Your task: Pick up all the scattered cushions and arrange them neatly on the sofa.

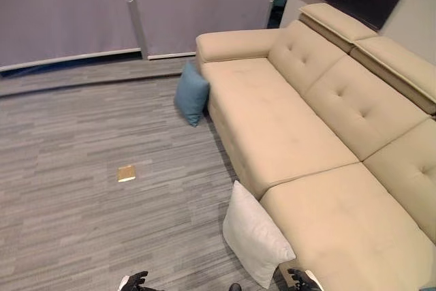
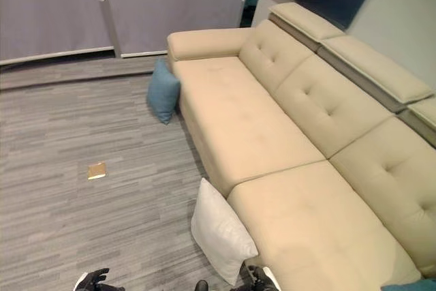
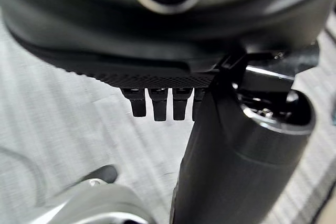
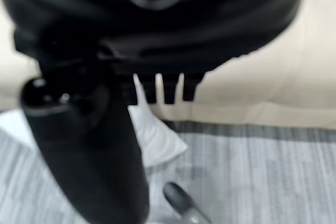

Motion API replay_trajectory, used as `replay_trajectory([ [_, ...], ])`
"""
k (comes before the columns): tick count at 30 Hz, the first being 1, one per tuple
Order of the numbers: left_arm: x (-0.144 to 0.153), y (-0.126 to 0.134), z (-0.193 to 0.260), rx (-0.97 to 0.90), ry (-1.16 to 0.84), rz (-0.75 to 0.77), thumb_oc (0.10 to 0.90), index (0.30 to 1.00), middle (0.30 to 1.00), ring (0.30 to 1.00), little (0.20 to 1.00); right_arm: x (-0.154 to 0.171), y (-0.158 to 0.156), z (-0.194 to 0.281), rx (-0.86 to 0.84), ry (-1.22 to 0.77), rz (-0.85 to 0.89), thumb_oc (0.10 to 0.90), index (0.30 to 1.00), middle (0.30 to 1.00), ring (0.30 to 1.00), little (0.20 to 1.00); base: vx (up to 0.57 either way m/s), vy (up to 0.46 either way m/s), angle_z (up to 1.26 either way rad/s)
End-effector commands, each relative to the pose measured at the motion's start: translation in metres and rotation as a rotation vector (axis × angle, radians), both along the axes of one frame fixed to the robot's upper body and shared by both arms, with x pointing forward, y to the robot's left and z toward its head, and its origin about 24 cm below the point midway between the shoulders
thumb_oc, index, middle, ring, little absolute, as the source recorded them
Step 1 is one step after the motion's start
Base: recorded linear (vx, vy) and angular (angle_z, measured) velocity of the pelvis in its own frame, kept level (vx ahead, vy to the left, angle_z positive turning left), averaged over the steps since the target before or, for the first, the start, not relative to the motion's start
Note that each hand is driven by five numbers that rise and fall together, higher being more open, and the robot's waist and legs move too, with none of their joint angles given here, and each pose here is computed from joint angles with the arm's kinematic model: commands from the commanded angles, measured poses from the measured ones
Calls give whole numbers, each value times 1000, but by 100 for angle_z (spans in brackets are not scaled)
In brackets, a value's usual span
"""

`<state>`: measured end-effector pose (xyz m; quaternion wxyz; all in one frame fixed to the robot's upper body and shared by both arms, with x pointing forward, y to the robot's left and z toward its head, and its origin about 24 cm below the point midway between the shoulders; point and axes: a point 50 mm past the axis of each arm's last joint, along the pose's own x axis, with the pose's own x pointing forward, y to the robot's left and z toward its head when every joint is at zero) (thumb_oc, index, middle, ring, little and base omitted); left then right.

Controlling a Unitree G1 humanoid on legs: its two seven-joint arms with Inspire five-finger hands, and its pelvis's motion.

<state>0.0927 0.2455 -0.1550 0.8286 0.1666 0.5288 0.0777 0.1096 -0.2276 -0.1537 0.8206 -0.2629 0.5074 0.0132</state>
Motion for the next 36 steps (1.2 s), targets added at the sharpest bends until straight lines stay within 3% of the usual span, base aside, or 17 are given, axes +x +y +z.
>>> replay_trajectory([
  [1,19,2,6,5,-67,-17,800,900,900,900,900,25,-13,11,-39,-84,-26,800,900,900,900,900,145,47,-26],
  [10,13,-4,3,-18,-56,10,800,900,900,900,900,29,-17,13,-65,-94,-10,800,900,900,900,900,183,151,-78],
  [21,29,13,13,39,-96,-47,800,900,900,900,900,43,-4,15,-37,-121,19,800,900,900,900,900,51,186,-67],
  [25,14,23,11,55,-46,-23,800,900,900,900,900,52,-4,20,-47,-155,38,800,900,900,900,900,-2,-21,-99],
  [36,40,-11,11,-45,-142,-68,800,900,900,900,900,65,-19,33,-93,-241,24,800,900,900,900,900,-52,-59,-28],
])
